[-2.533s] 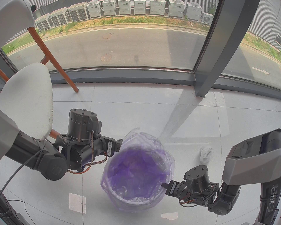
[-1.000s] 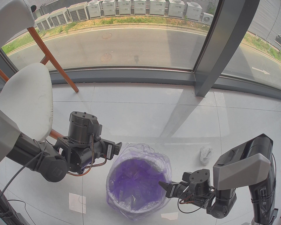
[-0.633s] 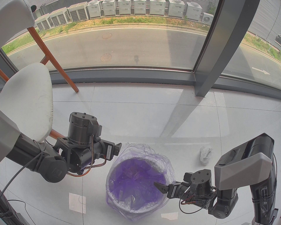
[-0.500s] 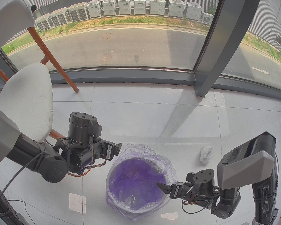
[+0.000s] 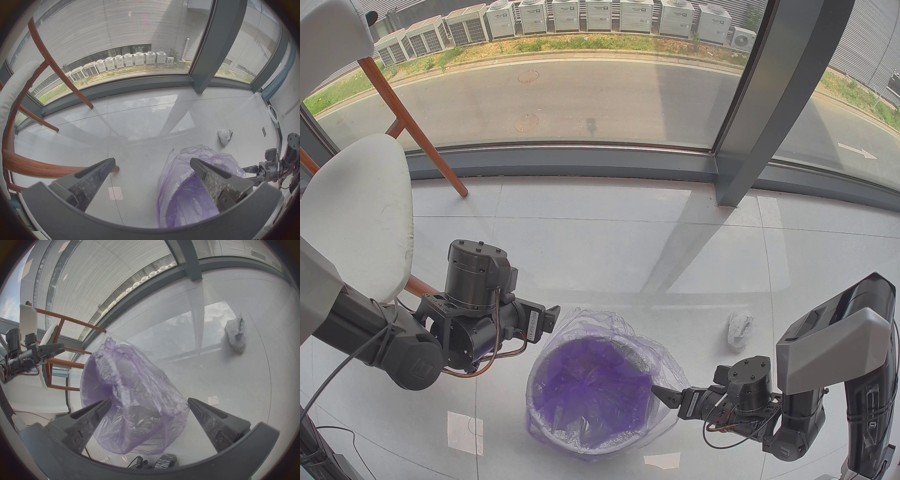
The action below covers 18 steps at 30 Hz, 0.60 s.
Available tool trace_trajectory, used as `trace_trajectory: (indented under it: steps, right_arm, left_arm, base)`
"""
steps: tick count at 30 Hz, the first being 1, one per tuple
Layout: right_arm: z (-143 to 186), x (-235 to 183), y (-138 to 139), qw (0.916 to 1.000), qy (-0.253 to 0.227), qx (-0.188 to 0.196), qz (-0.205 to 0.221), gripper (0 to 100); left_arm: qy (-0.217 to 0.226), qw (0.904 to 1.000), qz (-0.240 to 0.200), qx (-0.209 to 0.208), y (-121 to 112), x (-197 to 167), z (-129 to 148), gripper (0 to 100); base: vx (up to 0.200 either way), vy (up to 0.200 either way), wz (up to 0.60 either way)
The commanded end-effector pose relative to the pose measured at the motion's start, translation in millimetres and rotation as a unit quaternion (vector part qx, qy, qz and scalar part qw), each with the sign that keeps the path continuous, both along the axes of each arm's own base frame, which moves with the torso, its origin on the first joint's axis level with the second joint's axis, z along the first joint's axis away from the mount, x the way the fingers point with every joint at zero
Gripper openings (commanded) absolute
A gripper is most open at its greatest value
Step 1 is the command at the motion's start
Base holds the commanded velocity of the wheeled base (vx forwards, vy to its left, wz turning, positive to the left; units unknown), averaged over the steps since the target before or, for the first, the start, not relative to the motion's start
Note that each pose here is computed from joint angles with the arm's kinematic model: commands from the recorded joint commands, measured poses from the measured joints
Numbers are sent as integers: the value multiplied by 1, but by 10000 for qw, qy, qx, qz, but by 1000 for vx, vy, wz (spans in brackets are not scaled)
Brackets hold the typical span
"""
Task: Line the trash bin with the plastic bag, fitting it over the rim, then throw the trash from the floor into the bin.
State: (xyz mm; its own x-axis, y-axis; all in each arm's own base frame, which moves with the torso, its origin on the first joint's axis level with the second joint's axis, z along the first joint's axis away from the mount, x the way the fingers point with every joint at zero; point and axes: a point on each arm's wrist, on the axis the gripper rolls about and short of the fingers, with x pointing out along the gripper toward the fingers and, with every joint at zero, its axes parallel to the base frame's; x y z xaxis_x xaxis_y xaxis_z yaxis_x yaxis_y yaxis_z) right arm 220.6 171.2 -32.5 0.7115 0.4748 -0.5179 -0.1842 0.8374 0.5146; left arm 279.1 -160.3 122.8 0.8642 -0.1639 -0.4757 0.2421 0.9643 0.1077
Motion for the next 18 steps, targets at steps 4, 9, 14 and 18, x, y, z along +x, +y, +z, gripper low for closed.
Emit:
trace_trajectory:
  steps: [4,9,14,18]
  right_arm:
    - [1,9,-2,9997,-48,162,-188,100]
    - [11,13,-2,9983,-105,467,-323,100]
    - [26,13,-3,9956,-107,881,-302,100]
    - [30,11,-4,9954,-95,935,-196,100]
  left_arm:
    - [38,10000,1,24,1,-1,-2,100]
    - [38,10000,1,24,1,-1,-2,100]
    - [38,10000,1,24,1,-1,-2,100]
    - [45,10000,1,28,1,-2,-3,100]
  base:
    - [0,0,0]
    - [0,0,0]
    - [0,0,0]
    - [0,0,0]
